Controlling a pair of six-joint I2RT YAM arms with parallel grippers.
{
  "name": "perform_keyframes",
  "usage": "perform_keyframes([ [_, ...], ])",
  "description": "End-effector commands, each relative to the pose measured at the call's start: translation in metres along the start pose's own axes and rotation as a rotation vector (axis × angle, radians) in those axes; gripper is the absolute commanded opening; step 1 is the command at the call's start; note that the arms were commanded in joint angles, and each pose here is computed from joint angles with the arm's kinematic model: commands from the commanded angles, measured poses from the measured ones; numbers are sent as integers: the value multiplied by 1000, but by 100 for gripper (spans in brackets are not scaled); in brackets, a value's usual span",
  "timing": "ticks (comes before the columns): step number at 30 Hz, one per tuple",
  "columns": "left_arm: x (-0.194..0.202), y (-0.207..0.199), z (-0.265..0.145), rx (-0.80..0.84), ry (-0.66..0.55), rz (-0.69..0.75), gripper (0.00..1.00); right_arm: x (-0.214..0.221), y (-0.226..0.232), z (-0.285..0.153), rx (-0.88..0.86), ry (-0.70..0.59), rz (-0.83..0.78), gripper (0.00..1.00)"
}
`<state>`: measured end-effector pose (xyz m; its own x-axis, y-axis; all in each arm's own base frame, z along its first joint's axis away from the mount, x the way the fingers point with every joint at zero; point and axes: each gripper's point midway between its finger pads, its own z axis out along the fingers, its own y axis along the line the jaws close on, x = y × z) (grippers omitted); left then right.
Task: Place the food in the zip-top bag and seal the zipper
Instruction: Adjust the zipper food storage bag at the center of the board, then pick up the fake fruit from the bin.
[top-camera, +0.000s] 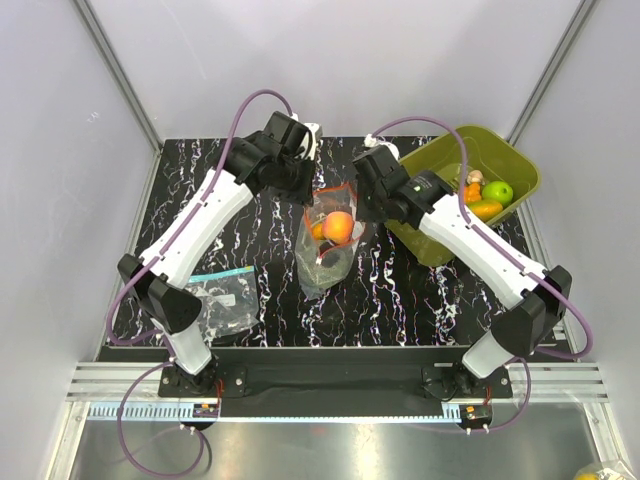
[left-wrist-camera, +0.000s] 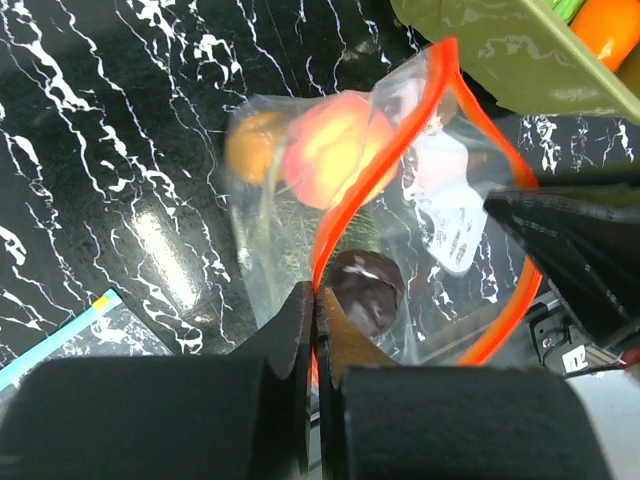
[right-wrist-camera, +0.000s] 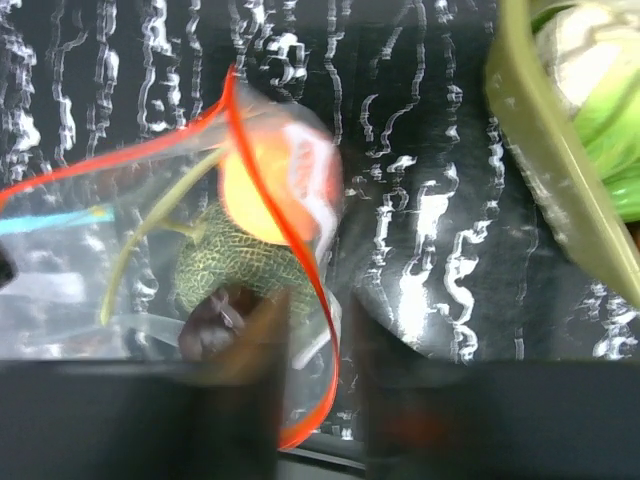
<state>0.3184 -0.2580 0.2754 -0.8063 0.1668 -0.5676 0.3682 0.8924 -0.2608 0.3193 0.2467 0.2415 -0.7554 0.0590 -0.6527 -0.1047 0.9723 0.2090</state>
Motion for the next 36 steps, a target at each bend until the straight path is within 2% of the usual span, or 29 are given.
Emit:
perform_keyframes([
  [1, -7, -7, -3, 39, -46, 20, 0, -15, -7, -12, -28, -47, 44, 41],
  [2, -7, -8, -2, 42, -46, 21, 0, -17, -13, -13, -13, -55, 39, 58],
  [5, -3, -7, 2, 45, -35, 17, 0, -28, -30, -20, 7, -80, 57, 52],
  [7, -2, -8, 3, 52, -31, 12, 0, -35, -39, -22, -7, -93, 86, 52],
  [11, 0, -8, 7, 55, -22, 13, 0, -30, -30, -24, -82, -61, 81, 63],
  [13, -1, -5, 6, 49, -26, 15, 0, -28, -32, -22, -71, -48, 80, 72],
  [16, -3, -3, 5, 49, -33, 12, 0, -34, -44, -23, -18, -76, 79, 78],
  [20, -3, -3, 4, 48, -34, 12, 0, -59, -70, -29, 33, -117, 99, 79],
  [26, -3, -1, 3, 47, -41, 11, 0, -83, -156, -33, 275, -117, 249, 79],
  [32, 0, 0, 5, 58, -38, 0, 0, -81, -229, -24, 458, -78, 428, 81],
  [36, 1, 1, 6, 59, -42, 4, 0, -72, -266, 5, 536, -17, 541, 81],
])
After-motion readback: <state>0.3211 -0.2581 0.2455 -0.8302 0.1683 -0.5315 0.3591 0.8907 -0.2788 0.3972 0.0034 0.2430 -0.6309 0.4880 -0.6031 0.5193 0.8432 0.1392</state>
